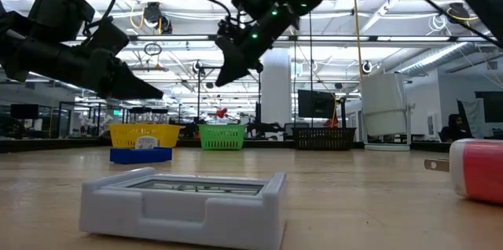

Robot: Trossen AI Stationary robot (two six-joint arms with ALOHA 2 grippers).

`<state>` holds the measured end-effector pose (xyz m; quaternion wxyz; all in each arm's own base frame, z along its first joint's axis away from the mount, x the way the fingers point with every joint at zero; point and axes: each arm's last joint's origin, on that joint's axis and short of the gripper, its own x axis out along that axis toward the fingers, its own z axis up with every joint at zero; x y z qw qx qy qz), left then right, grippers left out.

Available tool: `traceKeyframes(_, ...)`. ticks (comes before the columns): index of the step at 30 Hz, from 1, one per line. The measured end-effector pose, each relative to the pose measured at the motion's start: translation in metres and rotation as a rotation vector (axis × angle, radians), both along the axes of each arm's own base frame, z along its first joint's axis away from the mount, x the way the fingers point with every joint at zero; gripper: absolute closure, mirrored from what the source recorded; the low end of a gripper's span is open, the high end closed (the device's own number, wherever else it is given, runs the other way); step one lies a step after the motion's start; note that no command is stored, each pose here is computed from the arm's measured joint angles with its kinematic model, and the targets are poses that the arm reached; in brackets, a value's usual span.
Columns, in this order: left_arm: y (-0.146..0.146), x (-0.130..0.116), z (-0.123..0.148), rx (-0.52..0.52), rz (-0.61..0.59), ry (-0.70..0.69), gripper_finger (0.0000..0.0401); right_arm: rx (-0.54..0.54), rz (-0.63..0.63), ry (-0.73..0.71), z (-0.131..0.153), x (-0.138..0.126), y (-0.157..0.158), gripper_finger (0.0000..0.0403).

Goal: Pick & Place Office items
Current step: Put the black digital timer into the green bin, then put the blue charger adapter into the black bin

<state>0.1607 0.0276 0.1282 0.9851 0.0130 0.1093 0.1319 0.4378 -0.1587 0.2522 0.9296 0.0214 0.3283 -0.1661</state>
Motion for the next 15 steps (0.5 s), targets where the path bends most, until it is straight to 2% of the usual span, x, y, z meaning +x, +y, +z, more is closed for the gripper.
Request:
traceKeyframes(2,0.0,0.0,-0.001,-0.003,0.001,0.007,0.0375,-0.007,0.029,-0.014,-0.008,-0.012,0.019,0.0393)
traceKeyframes(5,0.0,0.0,-0.002,-0.005,0.0,0.018,0.0375,-0.072,0.041,-0.13,-0.012,-0.029,0.047,0.0394)
traceKeyframes(11,-0.002,0.002,0.0,-0.068,0.001,0.004,0.0375,-0.152,0.067,-0.309,-0.026,-0.087,0.103,0.0399)
traceKeyframes(15,-0.004,0.006,0.004,-0.122,-0.023,-0.018,0.0375,-0.189,0.045,-0.402,-0.029,-0.128,0.125,0.0402)
